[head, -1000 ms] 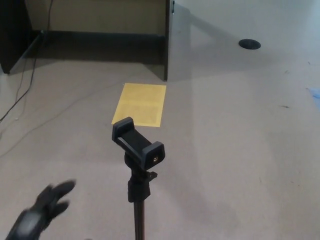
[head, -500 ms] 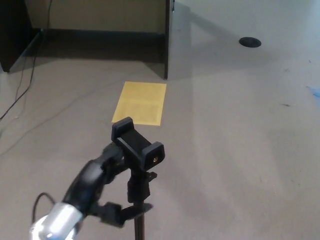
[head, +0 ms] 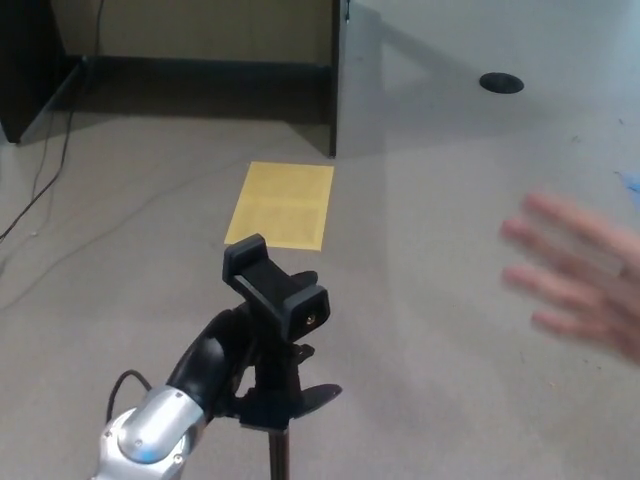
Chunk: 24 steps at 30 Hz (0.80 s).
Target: There is a tripod standing in front of the robot and the robot extends its left arm to grab it. It lifts the tripod and passes it to a person.
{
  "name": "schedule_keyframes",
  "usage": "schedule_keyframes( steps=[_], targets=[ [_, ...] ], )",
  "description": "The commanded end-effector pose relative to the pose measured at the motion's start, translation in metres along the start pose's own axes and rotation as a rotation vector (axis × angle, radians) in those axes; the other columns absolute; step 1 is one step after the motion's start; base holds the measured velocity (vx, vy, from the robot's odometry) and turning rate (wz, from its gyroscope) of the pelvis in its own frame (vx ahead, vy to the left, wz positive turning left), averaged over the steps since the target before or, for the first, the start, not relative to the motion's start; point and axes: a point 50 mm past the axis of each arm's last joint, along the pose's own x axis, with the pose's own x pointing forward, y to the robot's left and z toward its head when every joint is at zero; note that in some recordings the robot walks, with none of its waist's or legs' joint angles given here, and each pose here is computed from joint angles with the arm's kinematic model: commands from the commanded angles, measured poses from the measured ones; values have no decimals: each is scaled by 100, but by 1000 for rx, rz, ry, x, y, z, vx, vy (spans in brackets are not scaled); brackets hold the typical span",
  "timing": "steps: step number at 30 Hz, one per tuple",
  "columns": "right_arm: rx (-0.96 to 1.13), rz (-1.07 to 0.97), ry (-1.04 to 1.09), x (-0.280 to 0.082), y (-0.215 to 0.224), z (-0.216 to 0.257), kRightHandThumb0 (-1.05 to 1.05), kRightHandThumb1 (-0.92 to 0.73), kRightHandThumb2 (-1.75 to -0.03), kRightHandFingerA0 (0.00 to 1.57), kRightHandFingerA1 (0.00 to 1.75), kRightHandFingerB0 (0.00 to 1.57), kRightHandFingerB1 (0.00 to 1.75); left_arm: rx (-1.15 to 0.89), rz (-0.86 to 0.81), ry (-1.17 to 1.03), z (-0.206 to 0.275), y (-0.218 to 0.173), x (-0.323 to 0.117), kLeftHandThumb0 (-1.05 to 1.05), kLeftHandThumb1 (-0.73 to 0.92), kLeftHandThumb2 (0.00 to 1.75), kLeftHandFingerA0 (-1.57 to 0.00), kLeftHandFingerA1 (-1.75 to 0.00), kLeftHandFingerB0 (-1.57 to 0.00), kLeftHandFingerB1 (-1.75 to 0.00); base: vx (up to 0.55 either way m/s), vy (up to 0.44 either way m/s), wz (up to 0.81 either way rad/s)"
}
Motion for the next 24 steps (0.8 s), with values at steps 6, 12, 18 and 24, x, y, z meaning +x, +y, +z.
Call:
schedule_keyframes(
  steps=[6,12,18,24],
  targets=[
    [-9,-22,-14,4,-10,4,-38,-69,-60,80,47,57,39,45,24,77,-13,7,17,-56,40,66,-12,-41,-5,-22,0,0,0],
    [-19,-7,-6,6,-13,7,-40,-69,-61,73,43,56,38,46,38,111,-20,10,18,-58,40,68,-14,-42,-5,-24,0,0,0],
    [-22,27,-1,0,-3,-1,-40,-70,-60,76,44,56,38,34,16,134,-32,-2,11,-30,27,85,-2,-48,0,-48,0,0,0],
    [-25,55,18,-7,2,-11,-40,-69,-62,78,47,56,39,33,-15,160,-43,-22,6,-29,29,85,-3,-47,0,-48,0,0,0]
  ],
)
